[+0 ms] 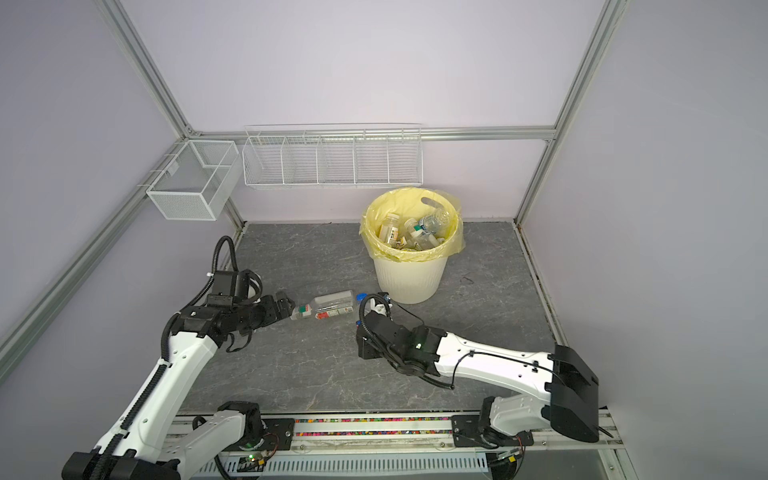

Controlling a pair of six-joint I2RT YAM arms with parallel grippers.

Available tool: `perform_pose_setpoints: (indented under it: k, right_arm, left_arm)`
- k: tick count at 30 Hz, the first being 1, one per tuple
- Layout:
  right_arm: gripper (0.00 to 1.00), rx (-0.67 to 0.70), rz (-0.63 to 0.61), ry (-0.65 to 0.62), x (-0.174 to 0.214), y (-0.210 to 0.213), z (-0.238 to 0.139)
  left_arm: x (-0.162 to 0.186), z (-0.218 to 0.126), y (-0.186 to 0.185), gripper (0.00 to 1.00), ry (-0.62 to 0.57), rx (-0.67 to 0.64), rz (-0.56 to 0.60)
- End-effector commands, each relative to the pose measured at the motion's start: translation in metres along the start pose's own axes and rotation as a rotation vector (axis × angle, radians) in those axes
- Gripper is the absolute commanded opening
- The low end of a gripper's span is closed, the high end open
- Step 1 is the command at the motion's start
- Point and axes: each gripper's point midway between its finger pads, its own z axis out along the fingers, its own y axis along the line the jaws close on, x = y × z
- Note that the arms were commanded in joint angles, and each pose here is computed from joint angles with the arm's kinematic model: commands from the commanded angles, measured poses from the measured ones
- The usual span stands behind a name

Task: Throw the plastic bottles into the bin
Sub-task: 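Carry the blue-labelled bottle with the right gripper over the bin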

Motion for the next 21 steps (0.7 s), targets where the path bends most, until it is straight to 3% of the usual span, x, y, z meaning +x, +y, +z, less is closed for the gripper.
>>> perform_pose_setpoints:
  k: [1,12,21]
  right_arm:
    - [0.57,0.009,-0.034,-0.058,0.0,-0.011,-0.012]
    - [0.55,-0.045,-0.075,-0.213,-0.027,-0.002,-0.062]
    - [0.55,0.002,-0.028,-0.398,-0.059,-0.04,-0.122]
  left_arm:
    - [0.006,0.002,0.008,0.99,0.026,-0.033,-0.014]
    - [0.004,-0.002,0.005,0.99,0.007,-0.016,-0.012]
    - [0.0,-0.013,-0.002,1.0,-0.047,0.033,-0.003]
